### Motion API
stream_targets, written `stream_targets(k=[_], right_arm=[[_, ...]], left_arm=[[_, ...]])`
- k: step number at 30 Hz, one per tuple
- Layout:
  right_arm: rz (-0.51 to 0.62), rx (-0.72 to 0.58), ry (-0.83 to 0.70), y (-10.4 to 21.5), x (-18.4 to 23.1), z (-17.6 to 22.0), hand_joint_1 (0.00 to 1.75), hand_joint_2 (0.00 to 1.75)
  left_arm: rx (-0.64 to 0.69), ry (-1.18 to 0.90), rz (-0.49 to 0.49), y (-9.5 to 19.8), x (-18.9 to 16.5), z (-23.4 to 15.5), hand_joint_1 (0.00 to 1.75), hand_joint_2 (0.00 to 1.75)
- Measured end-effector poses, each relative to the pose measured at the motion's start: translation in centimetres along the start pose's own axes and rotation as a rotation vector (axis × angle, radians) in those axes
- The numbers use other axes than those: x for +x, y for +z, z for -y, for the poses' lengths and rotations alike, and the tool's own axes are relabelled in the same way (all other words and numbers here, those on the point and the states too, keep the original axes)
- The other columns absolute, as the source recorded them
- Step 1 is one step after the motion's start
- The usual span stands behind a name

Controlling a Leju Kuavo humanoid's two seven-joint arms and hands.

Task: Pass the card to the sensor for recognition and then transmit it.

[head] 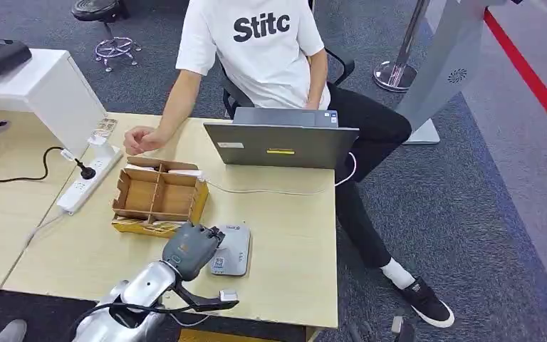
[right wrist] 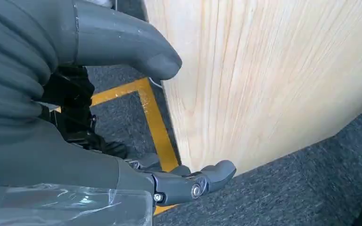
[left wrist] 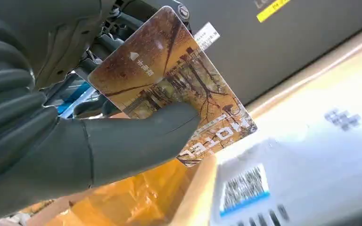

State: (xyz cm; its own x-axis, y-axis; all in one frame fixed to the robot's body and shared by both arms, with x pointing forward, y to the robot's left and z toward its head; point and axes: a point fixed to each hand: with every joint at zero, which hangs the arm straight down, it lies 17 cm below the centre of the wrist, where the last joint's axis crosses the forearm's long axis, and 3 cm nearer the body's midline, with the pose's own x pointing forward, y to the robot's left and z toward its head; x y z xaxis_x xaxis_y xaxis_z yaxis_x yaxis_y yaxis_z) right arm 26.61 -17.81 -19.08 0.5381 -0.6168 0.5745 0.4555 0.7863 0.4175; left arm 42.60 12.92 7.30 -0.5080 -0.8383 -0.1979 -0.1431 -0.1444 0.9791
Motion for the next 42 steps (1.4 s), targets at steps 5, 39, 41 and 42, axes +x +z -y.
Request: stream_targets(k=[5, 39, 41, 42], right_arm=[[0.001, 0.002, 0.0, -0.1, 0.1, -0.1, 0.0, 1.75], [0.005, 0.004, -0.003, 0.0, 0.0, -0.4, 0.0, 1.75], [0.01, 0.006, 0.0, 0.0, 0.1, -0.5, 0.0, 1.75], [0.013, 0.01, 0.003, 0.1, 0.1, -0.5, 0.0, 1.75]], left_arm=[[-0.011, -0.001, 0.007, 0.0, 0.2, 0.5, 1.75, 1.75], [0.146, -0.009, -0.062, -2.0, -3.7, -6.1, 1.75, 1.75], [0.157, -0.01, -0.074, -1.9, -4.2, -6.4, 1.75, 1.75], [0.165, -0.012, -0.088, -1.9, -4.8, -6.8, 1.75, 1.75]])
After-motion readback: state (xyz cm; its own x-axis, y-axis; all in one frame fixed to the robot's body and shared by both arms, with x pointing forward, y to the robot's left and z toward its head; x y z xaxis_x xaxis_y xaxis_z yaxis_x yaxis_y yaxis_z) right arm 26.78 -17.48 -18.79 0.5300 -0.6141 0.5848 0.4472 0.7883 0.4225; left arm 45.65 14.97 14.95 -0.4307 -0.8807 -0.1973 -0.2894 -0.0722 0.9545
